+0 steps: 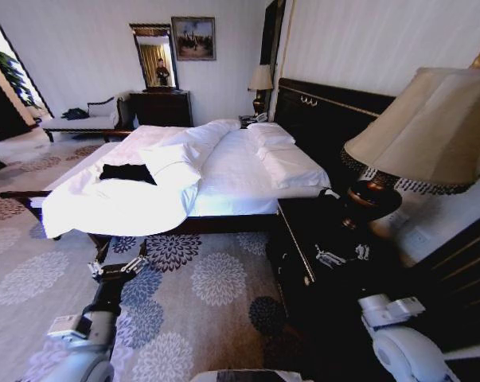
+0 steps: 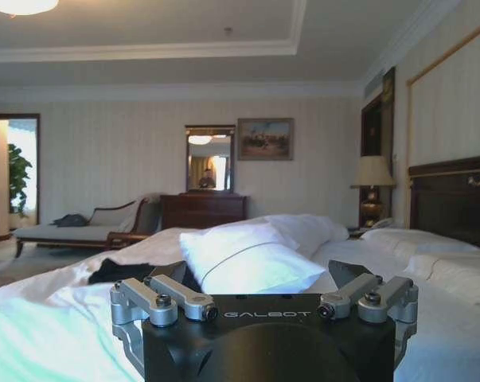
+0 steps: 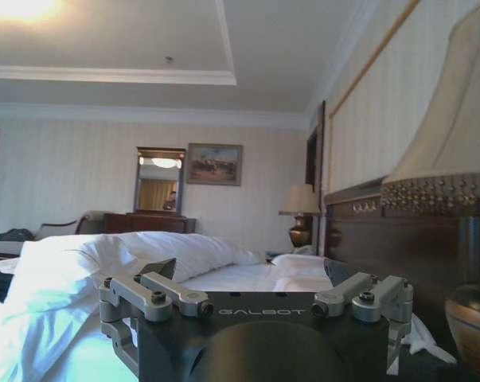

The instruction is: Fold the clothes on the bed.

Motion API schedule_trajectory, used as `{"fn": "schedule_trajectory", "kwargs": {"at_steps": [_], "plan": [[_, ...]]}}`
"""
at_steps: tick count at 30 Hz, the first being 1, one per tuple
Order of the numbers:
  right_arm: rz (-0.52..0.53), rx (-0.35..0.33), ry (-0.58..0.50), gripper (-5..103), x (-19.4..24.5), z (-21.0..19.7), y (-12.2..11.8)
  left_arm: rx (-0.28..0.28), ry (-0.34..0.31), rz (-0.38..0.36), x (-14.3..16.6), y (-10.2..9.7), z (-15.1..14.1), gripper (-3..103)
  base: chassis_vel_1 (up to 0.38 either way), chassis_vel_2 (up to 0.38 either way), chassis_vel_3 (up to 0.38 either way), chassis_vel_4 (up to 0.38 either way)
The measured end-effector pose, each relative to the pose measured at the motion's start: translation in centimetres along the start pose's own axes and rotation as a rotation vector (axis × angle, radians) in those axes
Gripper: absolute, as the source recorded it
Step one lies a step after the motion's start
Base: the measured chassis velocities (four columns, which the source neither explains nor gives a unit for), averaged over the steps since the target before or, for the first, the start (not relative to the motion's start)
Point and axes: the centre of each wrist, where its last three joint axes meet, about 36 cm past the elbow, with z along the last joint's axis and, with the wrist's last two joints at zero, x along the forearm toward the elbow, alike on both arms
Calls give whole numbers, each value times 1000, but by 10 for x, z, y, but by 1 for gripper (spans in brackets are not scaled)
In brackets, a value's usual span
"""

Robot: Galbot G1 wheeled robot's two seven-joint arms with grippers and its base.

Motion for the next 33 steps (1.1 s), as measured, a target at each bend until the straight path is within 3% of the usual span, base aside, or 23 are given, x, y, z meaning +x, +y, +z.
{"fn": "schedule_trajectory", "kwargs": {"at_steps": [5,17,33], "plan": [[0,-6,-10,100,-2,1,-1,-21,-5,-16,2,-3,8,100,0,0,0,0],[3,-13,-17,100,-2,1,-1,-13,-22,-31,2,-9,11,100,-53,53,54,-56],[34,-19,-40,100,-1,0,-4,-10,-24,-24,-1,-7,11,100,-279,278,274,-279]]}}
